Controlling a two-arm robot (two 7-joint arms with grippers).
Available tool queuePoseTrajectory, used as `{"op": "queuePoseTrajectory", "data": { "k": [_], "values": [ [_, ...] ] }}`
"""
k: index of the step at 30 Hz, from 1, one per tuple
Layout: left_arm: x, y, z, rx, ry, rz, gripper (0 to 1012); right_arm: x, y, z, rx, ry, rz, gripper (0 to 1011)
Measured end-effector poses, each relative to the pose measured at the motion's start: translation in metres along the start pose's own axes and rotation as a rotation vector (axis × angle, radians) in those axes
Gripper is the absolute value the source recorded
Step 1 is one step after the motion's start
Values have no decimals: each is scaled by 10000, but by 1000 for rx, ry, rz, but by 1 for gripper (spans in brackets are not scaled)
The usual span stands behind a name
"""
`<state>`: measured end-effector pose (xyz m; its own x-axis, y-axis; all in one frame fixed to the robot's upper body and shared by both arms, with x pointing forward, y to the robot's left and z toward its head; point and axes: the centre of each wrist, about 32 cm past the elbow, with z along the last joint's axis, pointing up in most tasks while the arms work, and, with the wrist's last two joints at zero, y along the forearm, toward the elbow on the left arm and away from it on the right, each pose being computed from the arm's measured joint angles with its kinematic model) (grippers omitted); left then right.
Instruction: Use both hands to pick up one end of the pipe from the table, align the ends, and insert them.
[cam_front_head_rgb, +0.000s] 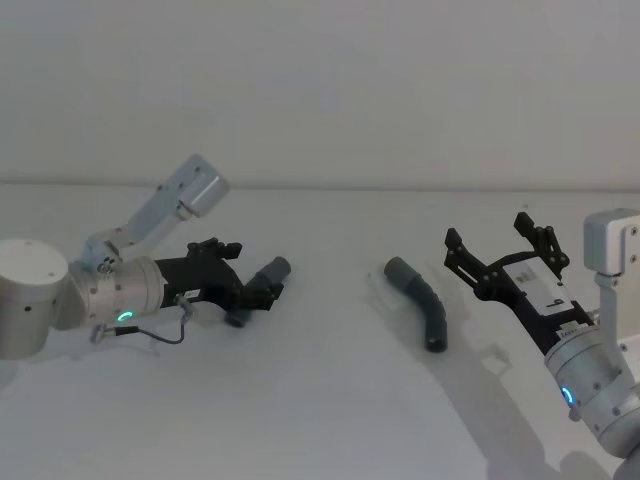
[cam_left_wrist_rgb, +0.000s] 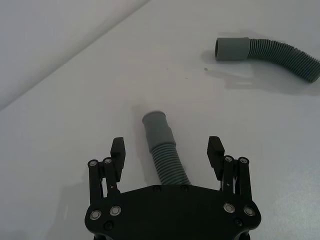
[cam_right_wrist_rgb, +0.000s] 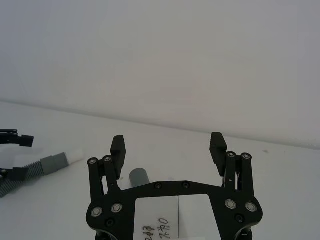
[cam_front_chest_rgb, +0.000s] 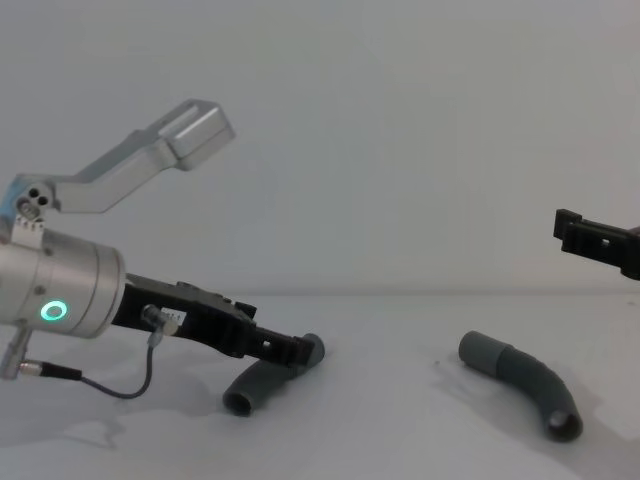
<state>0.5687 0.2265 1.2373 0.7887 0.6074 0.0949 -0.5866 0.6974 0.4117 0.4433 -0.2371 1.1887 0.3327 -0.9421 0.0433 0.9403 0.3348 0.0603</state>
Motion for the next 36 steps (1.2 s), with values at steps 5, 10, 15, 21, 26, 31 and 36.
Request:
{"op": "queuePoseTrajectory", "data": {
  "k": [5,10,15,21,26,31,36],
  "values": [
    [50,-74,73,26,4,-21,1001,0,0,0,0,0,0,1001],
    [87,-135,135,38,11,-31,1001,0,0,0,0,0,0,1002],
    [116,-197,191,53,23,-41,1001,0,0,0,0,0,0,1002],
    [133,-253,231,71,42,-52,1001,0,0,0,0,0,0,1002],
    [134,-277,245,85,56,-57,1001,0,0,0,0,0,0,1001],
    [128,-297,254,99,65,-60,1001,0,0,0,0,0,0,1001],
    [121,-306,261,110,67,-60,1001,0,0,0,0,0,0,1001]
  ]
}}
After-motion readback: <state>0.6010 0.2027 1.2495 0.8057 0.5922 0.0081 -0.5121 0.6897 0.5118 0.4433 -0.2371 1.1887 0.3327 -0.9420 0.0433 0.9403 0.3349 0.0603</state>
